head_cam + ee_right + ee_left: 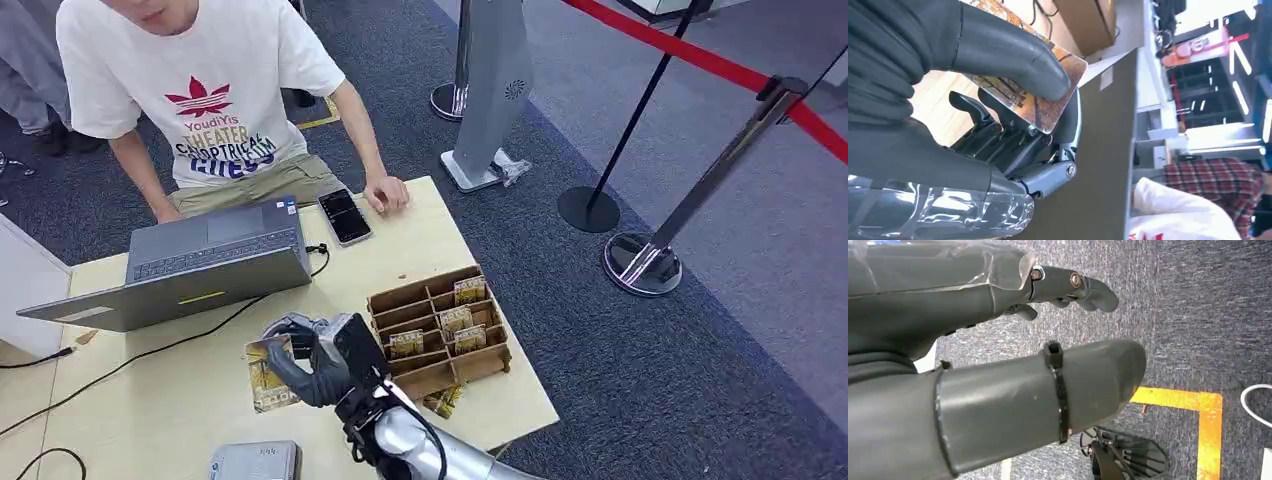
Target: Pass the card to the sensor for recognition and then transmit it.
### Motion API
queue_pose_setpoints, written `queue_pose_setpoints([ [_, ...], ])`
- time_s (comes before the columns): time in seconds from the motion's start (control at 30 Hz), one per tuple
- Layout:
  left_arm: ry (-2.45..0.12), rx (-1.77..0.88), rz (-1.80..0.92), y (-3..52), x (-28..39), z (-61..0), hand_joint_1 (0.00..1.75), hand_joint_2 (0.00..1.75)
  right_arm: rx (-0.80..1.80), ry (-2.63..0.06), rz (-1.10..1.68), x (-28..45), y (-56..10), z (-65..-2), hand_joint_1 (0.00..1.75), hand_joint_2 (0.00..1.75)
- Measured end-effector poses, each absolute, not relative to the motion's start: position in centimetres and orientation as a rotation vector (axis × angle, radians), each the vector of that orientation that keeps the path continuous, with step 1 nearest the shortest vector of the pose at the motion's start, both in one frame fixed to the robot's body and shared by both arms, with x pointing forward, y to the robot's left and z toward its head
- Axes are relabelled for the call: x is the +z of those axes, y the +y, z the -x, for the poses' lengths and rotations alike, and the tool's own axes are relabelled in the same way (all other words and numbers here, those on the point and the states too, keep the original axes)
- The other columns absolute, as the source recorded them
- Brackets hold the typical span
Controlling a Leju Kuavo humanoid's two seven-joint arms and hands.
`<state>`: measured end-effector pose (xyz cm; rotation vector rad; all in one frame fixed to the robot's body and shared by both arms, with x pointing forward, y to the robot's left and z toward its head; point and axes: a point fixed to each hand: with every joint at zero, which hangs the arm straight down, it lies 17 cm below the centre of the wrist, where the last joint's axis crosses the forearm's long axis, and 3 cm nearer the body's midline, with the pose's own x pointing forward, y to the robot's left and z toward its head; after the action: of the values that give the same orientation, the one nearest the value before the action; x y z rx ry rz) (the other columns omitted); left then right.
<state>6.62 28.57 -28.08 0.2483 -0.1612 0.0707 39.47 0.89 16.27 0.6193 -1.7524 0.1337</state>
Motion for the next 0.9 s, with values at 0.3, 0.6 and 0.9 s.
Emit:
queue_pose_setpoints([
  [0.3, -0.16, 0.081, -0.247, 28.6, -28.1, -6.6, 0.0, 0.0, 0.163, -1.913, -0.694, 22.2, 0.3, -38.2, 1.75, 1.75],
  [0.6, -0.165, 0.072, -0.241, 28.4, -28.1, -6.7, 0.0, 0.0, 0.224, -2.162, -0.567, 29.9, -2.0, -41.0, 1.75, 1.75],
  [0.9, -0.176, 0.032, -0.235, 28.3, -28.1, -7.0, 0.0, 0.0, 0.24, -2.355, -0.144, 34.0, -6.0, -46.3, 1.75, 1.75],
])
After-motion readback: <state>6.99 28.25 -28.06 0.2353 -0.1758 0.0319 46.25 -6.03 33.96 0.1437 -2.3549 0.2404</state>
